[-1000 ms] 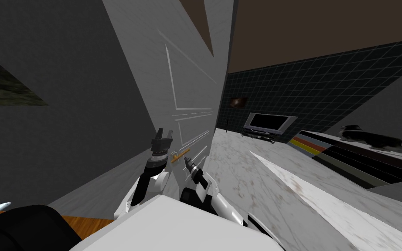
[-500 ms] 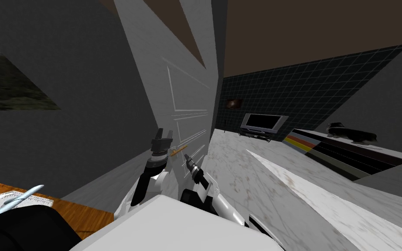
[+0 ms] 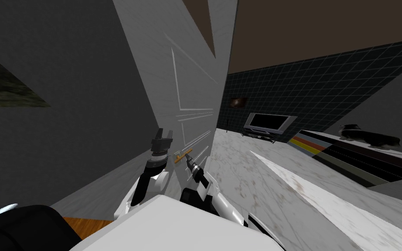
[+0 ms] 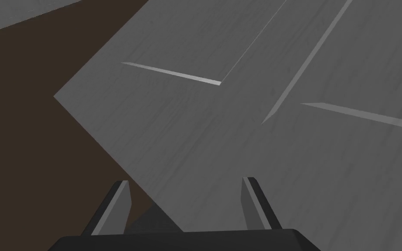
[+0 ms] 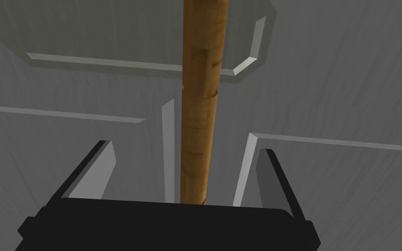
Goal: Push the door open
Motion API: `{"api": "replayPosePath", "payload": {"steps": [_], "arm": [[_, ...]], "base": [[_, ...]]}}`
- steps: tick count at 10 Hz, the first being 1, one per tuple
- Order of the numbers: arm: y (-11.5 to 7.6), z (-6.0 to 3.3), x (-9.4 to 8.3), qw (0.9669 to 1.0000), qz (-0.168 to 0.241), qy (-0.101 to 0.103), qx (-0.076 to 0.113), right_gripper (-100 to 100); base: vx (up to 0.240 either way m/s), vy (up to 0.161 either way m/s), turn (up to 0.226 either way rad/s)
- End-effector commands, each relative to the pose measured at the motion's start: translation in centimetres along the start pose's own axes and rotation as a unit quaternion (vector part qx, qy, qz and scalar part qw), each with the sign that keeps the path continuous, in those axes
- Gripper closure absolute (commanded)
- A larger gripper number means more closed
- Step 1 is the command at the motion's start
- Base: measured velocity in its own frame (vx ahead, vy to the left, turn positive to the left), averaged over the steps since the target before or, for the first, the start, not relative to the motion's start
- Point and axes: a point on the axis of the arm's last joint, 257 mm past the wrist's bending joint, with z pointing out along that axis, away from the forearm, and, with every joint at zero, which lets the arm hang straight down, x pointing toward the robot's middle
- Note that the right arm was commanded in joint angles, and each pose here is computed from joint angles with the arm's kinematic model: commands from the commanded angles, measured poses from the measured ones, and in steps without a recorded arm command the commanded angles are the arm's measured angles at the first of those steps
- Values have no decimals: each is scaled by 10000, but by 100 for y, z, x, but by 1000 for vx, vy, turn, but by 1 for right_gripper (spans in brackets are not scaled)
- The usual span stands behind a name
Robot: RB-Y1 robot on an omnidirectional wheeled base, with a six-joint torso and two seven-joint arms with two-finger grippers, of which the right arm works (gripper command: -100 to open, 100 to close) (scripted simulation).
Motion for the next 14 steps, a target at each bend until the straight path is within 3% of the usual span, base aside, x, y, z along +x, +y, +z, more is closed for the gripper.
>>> {"api": "replayPosePath", "payload": {"steps": [1, 2, 3, 4, 9, 10, 14], "arm": [[45, 45, 17, 10000, 19, -10, -39, -100], [96, 90, 51, 9999, 50, -8, -87, -100], [77, 64, 42, 10000, 35, -7, -63, -100], [77, 64, 42, 10000, 35, -7, -63, 100], [77, 64, 42, 10000, 35, -7, -63, 100], [10, -4, -57, 10000, 10, -72, -6, -100], [43, 6, -72, 9999, 73, -118, -48, -100]], "base": [[93, 181, 20], [75, 146, 7], [33, 62, -3], [-5, -9, -2], [-7, -13, 1], [-88, -71, -97], [-152, -123, -52]]}}
